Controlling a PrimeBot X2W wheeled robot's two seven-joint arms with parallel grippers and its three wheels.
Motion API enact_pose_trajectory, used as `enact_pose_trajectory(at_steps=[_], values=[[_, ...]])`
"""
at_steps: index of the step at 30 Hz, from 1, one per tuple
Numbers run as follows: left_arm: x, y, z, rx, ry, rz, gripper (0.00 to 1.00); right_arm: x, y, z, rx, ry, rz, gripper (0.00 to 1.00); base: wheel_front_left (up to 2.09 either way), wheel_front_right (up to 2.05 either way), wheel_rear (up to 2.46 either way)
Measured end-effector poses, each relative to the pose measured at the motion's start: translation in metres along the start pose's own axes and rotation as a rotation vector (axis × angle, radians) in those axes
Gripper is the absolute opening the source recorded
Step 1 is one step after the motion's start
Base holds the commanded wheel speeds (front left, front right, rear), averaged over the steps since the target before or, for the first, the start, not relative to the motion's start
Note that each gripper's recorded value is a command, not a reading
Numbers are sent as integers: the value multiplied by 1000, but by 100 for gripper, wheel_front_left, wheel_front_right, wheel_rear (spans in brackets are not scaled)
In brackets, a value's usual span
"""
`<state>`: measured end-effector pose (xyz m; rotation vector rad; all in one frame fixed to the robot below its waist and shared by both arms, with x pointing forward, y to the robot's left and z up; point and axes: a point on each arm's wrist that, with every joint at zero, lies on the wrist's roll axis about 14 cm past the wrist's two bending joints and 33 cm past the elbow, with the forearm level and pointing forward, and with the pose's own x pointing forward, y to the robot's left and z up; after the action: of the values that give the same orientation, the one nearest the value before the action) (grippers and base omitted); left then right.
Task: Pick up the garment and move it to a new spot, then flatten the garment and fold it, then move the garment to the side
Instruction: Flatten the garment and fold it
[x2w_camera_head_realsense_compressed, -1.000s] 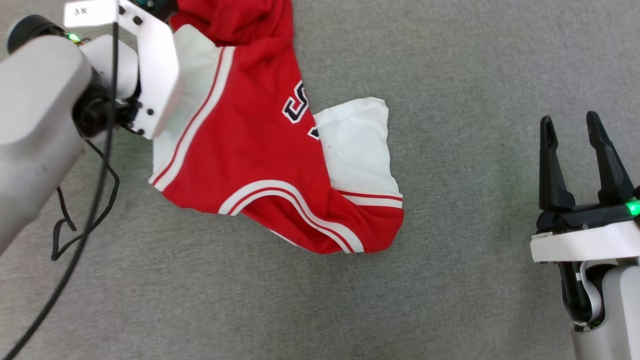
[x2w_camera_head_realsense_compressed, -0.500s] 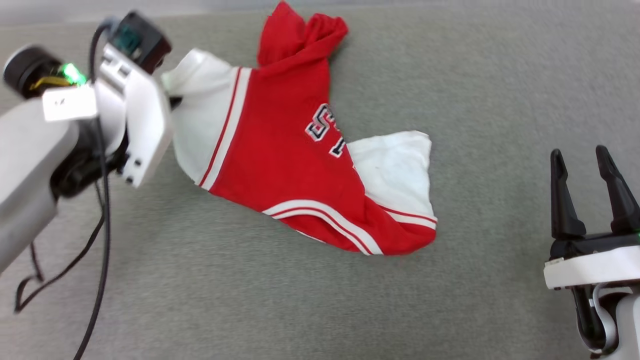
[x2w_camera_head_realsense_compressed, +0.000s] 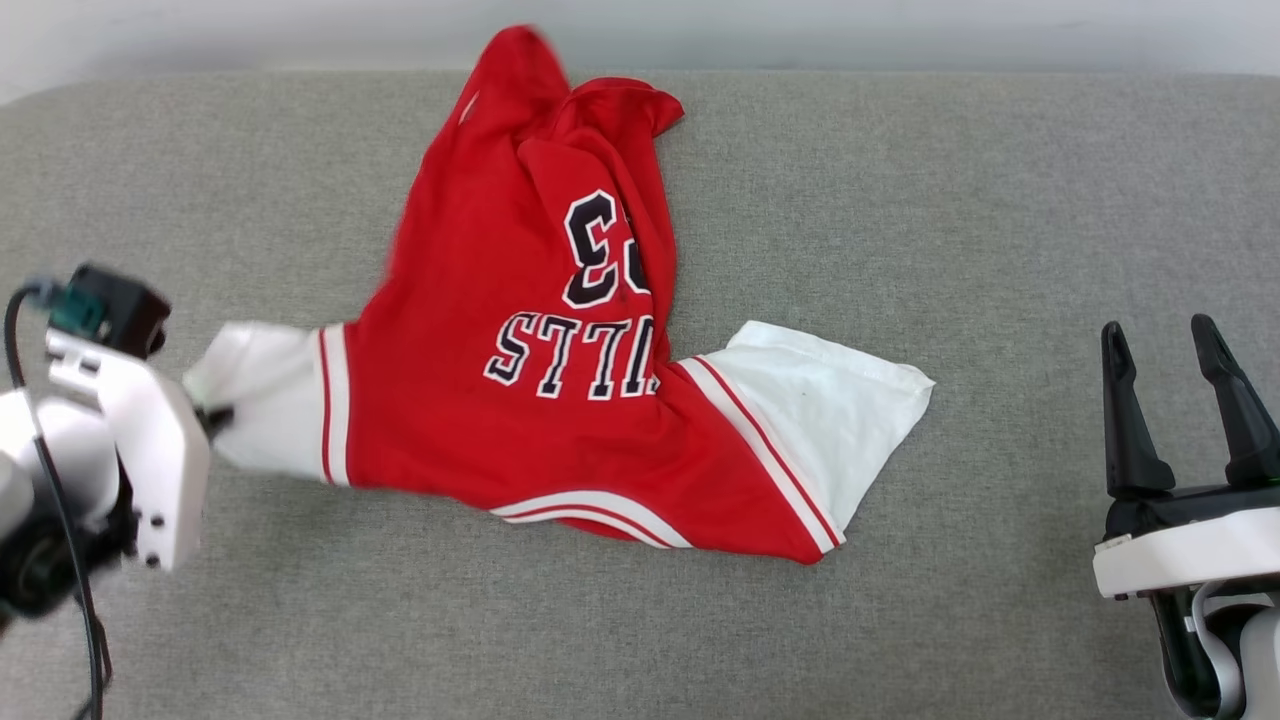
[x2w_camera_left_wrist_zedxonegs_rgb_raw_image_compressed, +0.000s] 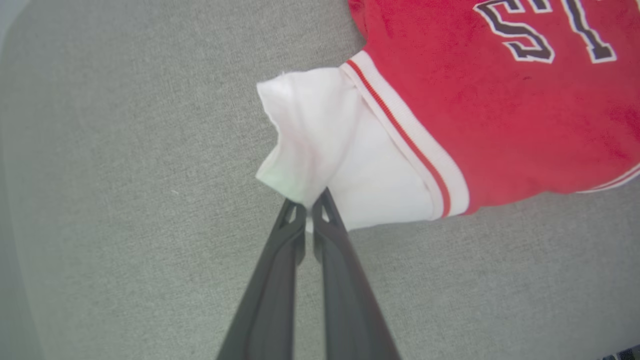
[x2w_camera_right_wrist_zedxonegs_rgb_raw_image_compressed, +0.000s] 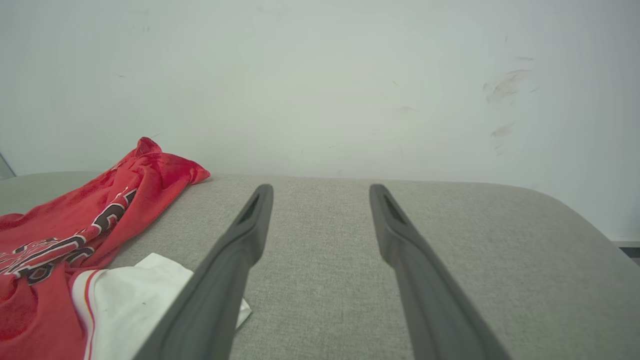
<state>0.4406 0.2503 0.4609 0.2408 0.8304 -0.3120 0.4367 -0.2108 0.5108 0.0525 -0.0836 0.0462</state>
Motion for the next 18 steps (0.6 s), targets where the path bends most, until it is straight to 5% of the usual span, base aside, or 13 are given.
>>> enact_pose_trajectory(at_steps=[8,15,16,17,18], values=[[21,-3,-76,-199,167,-12,0,-3,-7,-6,-13,27,-13,100,0,0,0],[32,-4,-90,-233,175,-11,0,-5,-14,-1,-29,27,-21,100,0,0,0],[32,-4,-89,-236,161,-11,7,-5,-13,1,-32,24,-18,100,0,0,0],[32,-4,-87,-229,145,-4,43,-5,-13,4,-37,21,-14,100,0,0,0],[31,-2,-83,-221,119,8,100,-5,-12,6,-41,15,-10,100,0,0,0]])
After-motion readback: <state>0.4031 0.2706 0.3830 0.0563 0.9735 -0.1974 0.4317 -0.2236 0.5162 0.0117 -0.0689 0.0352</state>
